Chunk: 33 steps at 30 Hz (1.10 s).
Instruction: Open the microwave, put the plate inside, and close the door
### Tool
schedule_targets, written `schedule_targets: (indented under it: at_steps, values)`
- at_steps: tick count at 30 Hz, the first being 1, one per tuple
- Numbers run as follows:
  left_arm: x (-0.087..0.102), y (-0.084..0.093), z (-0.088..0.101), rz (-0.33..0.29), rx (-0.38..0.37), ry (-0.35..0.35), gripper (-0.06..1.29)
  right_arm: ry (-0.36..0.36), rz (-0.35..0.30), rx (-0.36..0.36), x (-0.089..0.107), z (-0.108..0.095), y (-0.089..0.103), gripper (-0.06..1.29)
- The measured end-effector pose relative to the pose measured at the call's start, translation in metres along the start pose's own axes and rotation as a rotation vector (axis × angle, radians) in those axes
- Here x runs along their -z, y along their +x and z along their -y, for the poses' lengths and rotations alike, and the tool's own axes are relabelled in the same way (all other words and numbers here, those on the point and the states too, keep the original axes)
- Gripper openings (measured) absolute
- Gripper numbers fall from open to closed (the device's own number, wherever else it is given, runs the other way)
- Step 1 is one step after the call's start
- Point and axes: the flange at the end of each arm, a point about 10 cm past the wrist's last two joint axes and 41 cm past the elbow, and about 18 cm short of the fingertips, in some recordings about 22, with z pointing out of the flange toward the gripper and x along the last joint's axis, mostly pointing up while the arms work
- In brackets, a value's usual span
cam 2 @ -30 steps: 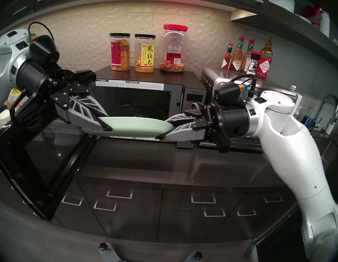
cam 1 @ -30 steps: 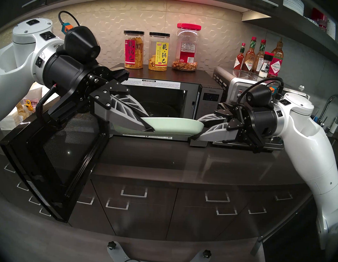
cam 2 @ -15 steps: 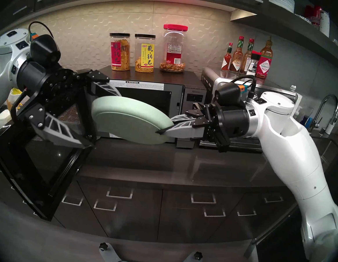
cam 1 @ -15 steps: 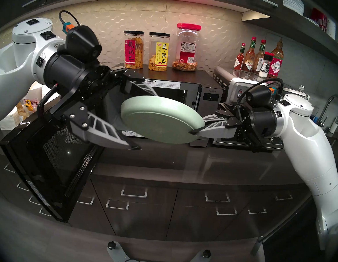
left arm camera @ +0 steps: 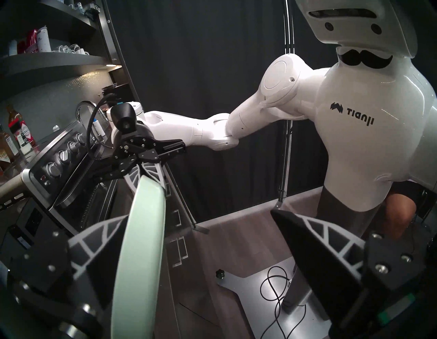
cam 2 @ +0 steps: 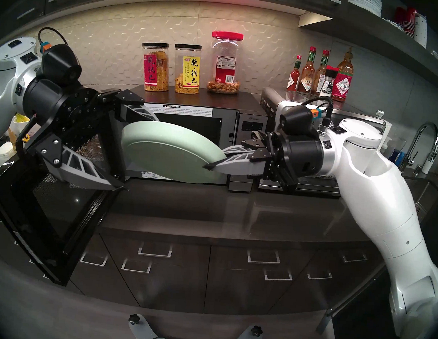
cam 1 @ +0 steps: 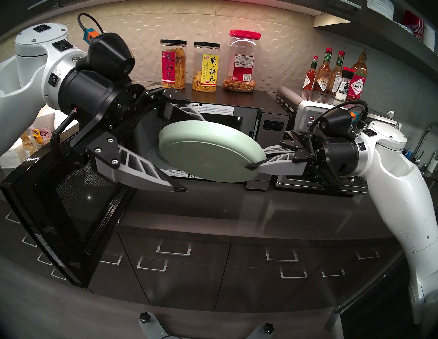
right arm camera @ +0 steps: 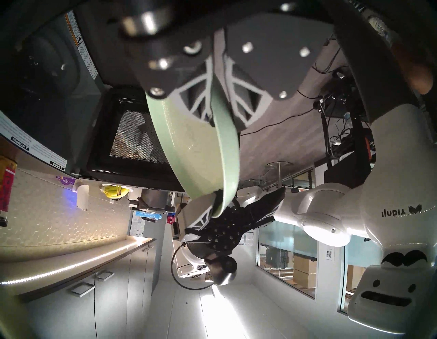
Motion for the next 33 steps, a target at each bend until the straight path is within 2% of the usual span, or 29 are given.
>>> schedule_targets:
  at_steps: [10, 20, 21, 22, 33]
  values:
    - [0.004, 0.003, 0.000, 0.016, -0.022, 0.077, 1.27, -0.026, 0.018, 0.016, 0.004, -0.004, -0.004, 0.04]
    - [0.017, 0.009, -0.002, 0.035, -0.039, 0.159, 1.27, -0.048, 0.040, 0.015, 0.009, -0.007, -0.013, 0.04]
    - [0.019, 0.010, -0.004, 0.037, -0.041, 0.164, 1.27, -0.052, 0.043, 0.012, 0.010, -0.007, -0.015, 0.04]
    - [0.023, 0.015, -0.007, 0.044, -0.047, 0.176, 1.27, -0.063, 0.051, 0.001, 0.012, -0.008, -0.020, -0.02]
    - [0.045, 0.033, -0.021, 0.079, -0.064, 0.227, 1.27, -0.072, 0.055, -0.019, 0.012, -0.007, -0.030, -0.02]
